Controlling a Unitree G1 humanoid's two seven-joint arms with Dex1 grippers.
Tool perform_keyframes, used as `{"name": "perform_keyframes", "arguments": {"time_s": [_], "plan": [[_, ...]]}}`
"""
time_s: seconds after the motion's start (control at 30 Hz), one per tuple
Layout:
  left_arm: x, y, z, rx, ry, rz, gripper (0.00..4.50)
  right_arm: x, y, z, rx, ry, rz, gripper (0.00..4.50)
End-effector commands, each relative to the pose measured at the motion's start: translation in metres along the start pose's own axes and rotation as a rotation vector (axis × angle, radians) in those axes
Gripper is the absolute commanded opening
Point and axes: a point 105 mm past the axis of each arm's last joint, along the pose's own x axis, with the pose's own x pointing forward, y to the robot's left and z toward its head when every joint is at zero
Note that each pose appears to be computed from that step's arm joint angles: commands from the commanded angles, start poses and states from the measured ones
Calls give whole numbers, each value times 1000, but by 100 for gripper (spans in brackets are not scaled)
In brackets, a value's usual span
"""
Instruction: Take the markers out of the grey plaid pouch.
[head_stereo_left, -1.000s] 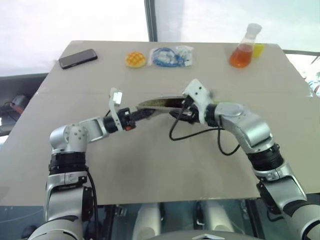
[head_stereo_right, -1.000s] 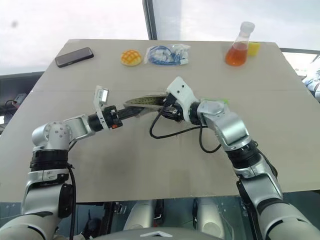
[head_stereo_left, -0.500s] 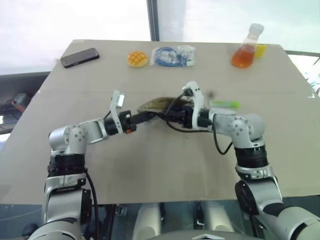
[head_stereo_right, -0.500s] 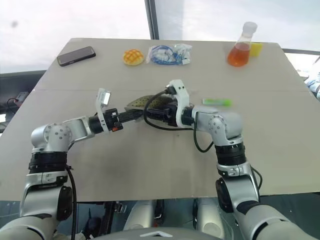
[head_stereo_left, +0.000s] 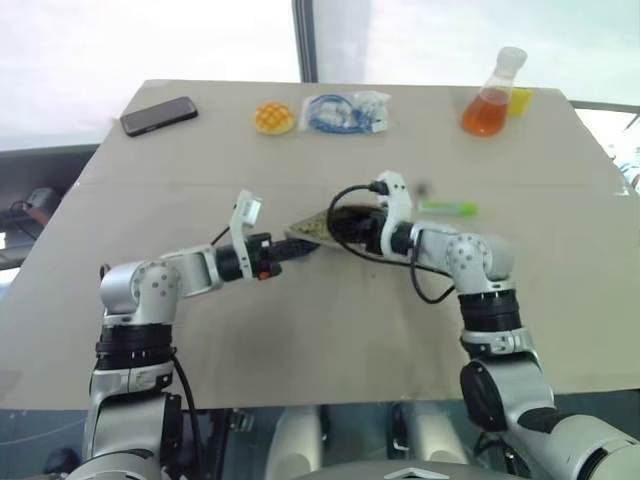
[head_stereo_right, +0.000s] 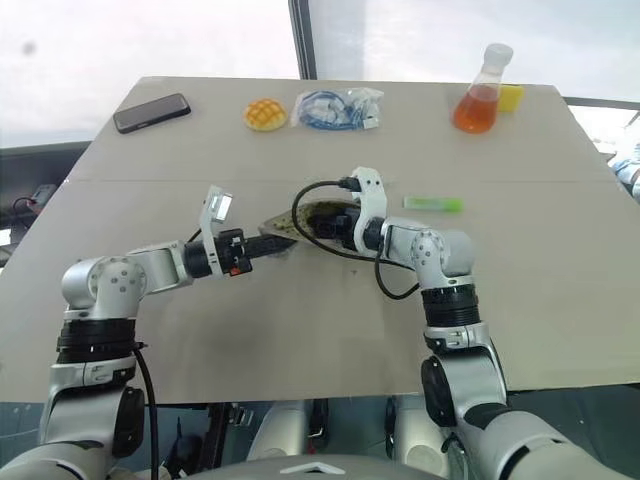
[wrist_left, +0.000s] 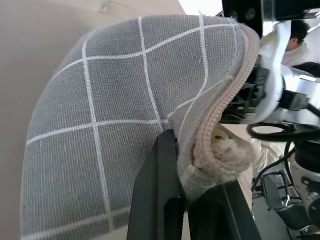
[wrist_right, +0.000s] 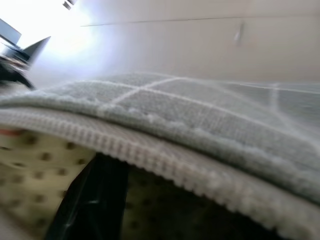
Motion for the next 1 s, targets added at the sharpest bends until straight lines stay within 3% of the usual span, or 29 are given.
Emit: {"name": "perform_keyframes", "arguments": {"time_s": [0.03, 0.13, 0.3, 0.5, 0.63, 0.9, 1.0], "plan": [[-4, -11, 9, 26, -36, -40, 0, -3, 17, 15, -525, -112, -2, 441], [-5, -11, 6, 16, -31, -46, 0, 0, 31, 5, -954, -153, 18, 441], [6, -25, 1, 54, -1, -99, 0, 16, 26, -10, -1258, -177, -40, 441], [14, -42, -4, 125, 24, -158, 0, 34, 10, -25, -1399, -157, -101, 441], [10, -42, -14, 226, 74, -159, 0, 42, 7, -46, -1494, -56, 3, 441], [6, -34, -22, 285, 65, -145, 0, 51, 17, -49, -1601, -18, 151, 441], [6, -31, -19, 291, 29, -126, 0, 52, 15, -55, -1500, 15, 183, 358]]}}
